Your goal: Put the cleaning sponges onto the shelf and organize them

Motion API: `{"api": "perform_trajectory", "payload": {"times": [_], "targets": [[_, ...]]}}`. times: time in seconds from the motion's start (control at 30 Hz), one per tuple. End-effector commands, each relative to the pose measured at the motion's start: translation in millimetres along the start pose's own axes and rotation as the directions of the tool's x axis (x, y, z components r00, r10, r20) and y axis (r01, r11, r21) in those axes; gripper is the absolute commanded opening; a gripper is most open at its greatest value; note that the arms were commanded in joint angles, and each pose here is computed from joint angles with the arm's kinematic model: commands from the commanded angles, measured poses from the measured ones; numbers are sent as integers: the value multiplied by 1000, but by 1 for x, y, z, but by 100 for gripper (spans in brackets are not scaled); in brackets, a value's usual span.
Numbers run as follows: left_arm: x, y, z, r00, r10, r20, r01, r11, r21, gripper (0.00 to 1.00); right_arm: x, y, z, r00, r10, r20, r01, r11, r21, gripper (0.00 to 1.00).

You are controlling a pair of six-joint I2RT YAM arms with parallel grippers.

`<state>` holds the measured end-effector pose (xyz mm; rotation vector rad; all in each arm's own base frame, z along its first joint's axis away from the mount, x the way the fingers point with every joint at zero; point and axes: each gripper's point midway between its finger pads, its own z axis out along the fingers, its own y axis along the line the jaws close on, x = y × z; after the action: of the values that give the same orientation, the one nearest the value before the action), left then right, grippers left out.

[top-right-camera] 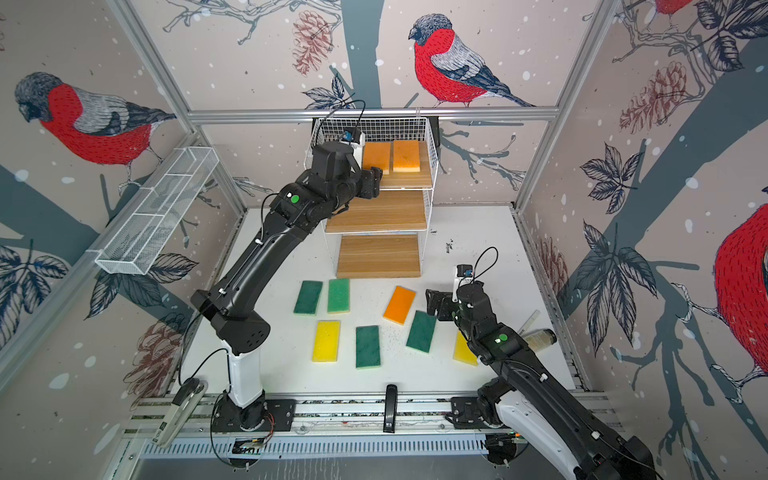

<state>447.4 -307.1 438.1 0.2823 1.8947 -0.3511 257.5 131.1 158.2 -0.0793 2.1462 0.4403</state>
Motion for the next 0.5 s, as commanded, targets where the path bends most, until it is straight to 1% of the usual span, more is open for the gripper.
{"api": "perform_trajectory", "payload": {"times": [0.0,0.3,0.47], "targets": [[13,1,6,999,-10,-44,9,1000,-5,70,-6,0,0,1000,13,24,-13,1000,5,96],[22,0,15,998,-17,-63,16,1000,-21,69,-3,-2,1,1000,9,19,-9,1000,10,96],[19,1,11,998,-23,-56,22,999,-25,69,-3,-2,1,1000,9,20,-9,1000,10,96]]}}
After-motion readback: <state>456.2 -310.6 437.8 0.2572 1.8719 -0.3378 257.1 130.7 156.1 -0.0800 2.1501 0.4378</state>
